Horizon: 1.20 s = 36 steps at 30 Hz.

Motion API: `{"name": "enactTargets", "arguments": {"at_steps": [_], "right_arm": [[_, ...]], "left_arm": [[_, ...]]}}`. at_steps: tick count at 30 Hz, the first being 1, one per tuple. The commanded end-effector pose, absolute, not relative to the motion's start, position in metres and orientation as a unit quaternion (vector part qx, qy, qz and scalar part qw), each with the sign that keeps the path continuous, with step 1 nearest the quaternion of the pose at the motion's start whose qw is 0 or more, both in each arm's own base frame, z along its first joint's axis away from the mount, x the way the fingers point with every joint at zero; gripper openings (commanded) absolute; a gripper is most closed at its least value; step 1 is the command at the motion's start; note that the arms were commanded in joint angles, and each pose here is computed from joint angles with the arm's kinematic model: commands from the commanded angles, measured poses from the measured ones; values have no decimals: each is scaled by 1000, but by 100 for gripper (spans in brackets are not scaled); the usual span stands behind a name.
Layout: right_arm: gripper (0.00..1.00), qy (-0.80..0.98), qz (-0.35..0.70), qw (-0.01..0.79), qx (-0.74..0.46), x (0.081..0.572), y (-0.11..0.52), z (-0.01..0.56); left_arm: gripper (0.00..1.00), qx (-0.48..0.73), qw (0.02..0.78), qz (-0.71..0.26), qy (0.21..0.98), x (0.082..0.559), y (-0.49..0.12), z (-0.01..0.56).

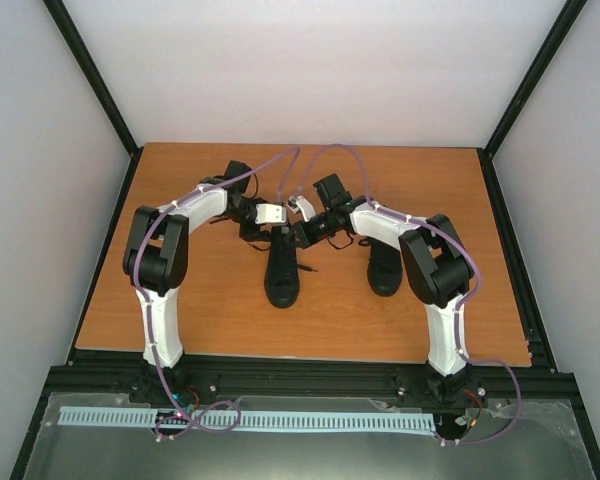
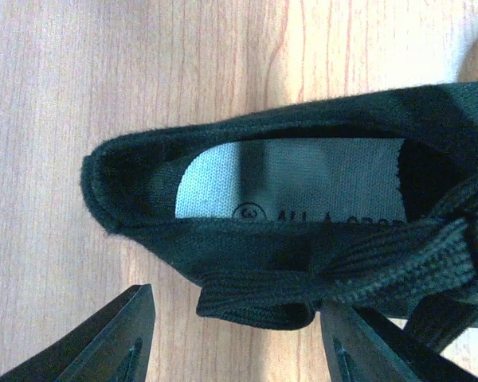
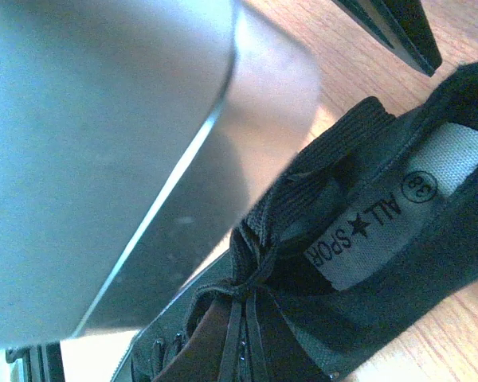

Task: Tie the shoes
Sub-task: Cross the shoelace with the shoelace.

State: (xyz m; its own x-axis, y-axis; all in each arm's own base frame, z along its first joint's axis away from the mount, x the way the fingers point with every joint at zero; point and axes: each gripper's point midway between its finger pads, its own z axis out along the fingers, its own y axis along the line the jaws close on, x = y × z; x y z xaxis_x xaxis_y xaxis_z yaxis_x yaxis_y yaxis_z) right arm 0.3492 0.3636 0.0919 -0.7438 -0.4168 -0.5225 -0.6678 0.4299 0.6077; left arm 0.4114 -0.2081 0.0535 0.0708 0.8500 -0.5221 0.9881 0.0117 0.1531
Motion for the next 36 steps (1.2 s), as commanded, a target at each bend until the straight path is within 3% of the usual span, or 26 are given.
{"name": "enactTargets", "arguments": {"at_steps": [1,3,6,9,28,36], "right_arm": [[3,819,431,165,-341,351,370,110],[3,819,431,165,-340,350,370,109],[3,821,428,167,-340,351,369,110],[3,828,414,175,-336,353,365,110],[3,866,338,204,-307,361,339,109],[3,842,377,196,-332,350,354,117]], "left_arm": [[59,702,272,-142,642,416,-221,64],[47,704,272,-147,639,413,-222,66],[17,705,269,-153,638,407,-221,70],[1,704,261,-149,643,402,-215,70],[1,656,228,-131,707,377,-167,61],[1,660,226,-142,702,363,-166,63]]}}
